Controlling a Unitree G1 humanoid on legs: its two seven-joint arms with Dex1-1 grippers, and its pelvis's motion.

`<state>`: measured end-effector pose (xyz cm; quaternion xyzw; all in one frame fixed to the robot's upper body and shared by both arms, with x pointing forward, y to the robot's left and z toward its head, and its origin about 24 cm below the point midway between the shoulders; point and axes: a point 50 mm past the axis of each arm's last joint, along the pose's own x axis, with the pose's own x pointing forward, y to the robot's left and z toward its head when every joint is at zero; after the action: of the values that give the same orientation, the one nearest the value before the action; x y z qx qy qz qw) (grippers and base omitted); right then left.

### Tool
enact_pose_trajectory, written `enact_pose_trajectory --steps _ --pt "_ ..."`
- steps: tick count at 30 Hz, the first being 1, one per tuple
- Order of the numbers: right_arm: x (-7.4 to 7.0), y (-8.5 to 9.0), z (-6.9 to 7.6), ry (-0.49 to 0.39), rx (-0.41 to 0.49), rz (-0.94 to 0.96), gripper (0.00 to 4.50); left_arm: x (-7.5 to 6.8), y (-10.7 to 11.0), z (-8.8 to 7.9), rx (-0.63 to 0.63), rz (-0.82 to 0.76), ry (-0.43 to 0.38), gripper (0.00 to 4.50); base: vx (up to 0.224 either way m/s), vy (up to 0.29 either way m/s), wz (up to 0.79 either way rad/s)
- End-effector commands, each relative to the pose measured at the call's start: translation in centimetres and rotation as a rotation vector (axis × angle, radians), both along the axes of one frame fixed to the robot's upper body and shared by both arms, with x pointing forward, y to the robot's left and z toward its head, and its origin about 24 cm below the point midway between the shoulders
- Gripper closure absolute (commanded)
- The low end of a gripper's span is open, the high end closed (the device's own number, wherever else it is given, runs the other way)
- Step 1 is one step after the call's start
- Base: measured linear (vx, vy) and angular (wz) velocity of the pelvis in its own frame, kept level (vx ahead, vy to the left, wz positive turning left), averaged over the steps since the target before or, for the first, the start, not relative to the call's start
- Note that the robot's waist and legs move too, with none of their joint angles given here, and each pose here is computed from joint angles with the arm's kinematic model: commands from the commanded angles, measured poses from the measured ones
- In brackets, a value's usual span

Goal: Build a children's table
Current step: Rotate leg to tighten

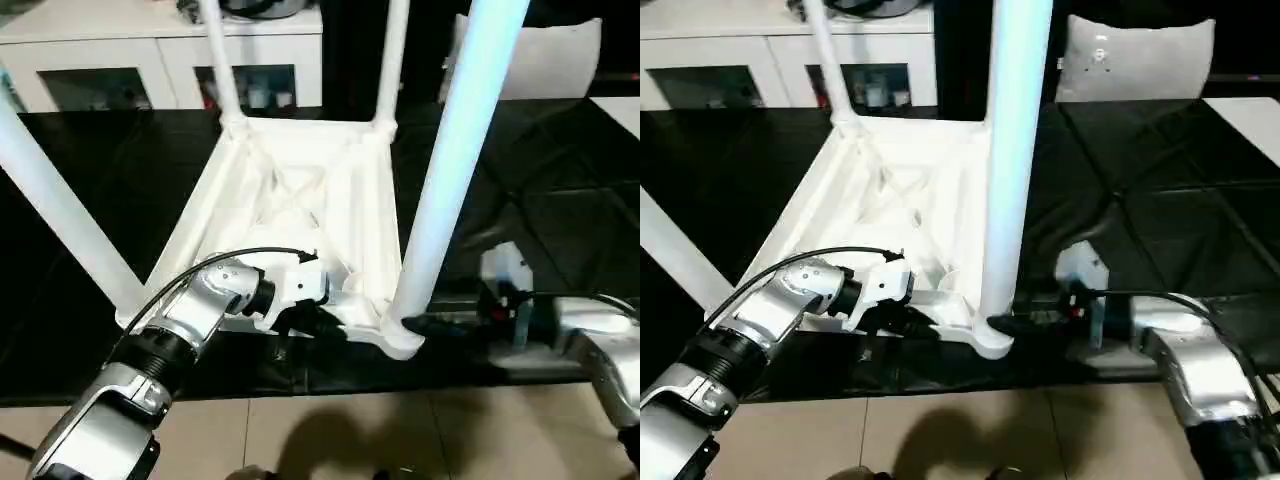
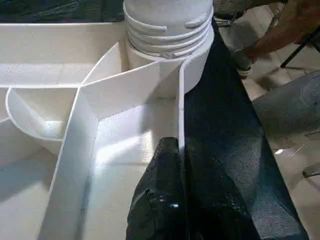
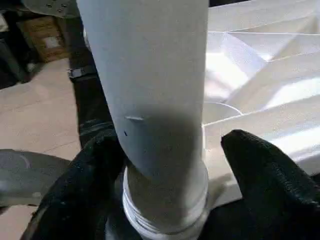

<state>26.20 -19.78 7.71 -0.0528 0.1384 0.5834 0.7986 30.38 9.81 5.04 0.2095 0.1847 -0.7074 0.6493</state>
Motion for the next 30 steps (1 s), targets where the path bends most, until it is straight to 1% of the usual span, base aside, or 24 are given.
enact_pose_trajectory --steps 1,3,6,9,11,14,15,16,18,20,21,22,25,30 --pt "0.2 0.2 0.3 0.011 0.011 0.033 1.29 0.1 -0.3 0.5 -0.032 -0.033 -0.005 4.50 0.000 0.000 0.00" --pt "0.3 0.2 0.3 0.032 0.019 0.058 1.57 0.1 -0.2 0.5 -0.024 -0.035 -0.007 4.50 0.000 0.000 0.00" --pt "0.4 0.3 0.3 0.064 0.030 0.088 1.66 0.2 0.0 0.4 -0.008 -0.038 -0.008 4.50 0.000 0.000 0.00" --pt "0.3 0.4 0.2 0.088 0.034 0.110 2.02 0.2 0.1 0.4 -0.002 -0.040 -0.004 4.50 0.000 0.000 0.00" --pt "0.2 0.4 0.1 0.103 0.033 0.120 2.10 0.3 0.2 0.3 0.001 -0.037 -0.001 4.50 0.000 0.000 0.00" --pt "0.0 0.5 0.0 0.124 0.040 0.131 2.41 0.4 0.3 0.3 0.002 -0.022 0.011 4.50 0.000 0.000 0.00" --pt "0.0 0.5 0.0 0.124 0.040 0.131 2.44 0.4 0.3 0.3 0.002 -0.022 0.011 4.50 0.000 0.000 0.00" --pt "-0.1 0.8 0.1 0.138 0.070 0.124 2.46 0.6 0.2 0.4 -0.009 0.011 0.027 4.50 0.000 0.000 0.00" --pt "-0.1 1.0 0.1 0.145 0.086 0.113 2.50 0.7 0.2 0.4 -0.013 0.029 0.031 4.50 0.000 0.000 0.00" --pt "0.0 1.5 0.1 0.120 0.104 0.064 2.51 1.0 -0.2 0.5 -0.027 0.076 0.025 4.50 0.000 0.000 0.00" --pt "0.7 2.2 -0.5 0.077 0.052 -0.070 2.51 1.3 -1.1 0.7 -0.063 0.145 0.017 4.50 0.000 0.000 0.00" --pt "1.1 2.5 -0.7 0.062 0.032 -0.129 2.51 1.4 -1.4 0.8 -0.078 0.170 0.017 4.50 0.000 0.000 0.00" --pt "2.2 3.4 -1.0 0.050 0.039 -0.293 2.54 1.7 -2.7 1.2 -0.122 0.244 0.011 4.50 0.000 0.000 0.00" --pt "3.4 4.6 -1.3 0.057 0.028 -0.499 2.55 2.5 -4.9 1.4 -0.169 0.378 -0.009 4.50 0.000 0.000 0.00"
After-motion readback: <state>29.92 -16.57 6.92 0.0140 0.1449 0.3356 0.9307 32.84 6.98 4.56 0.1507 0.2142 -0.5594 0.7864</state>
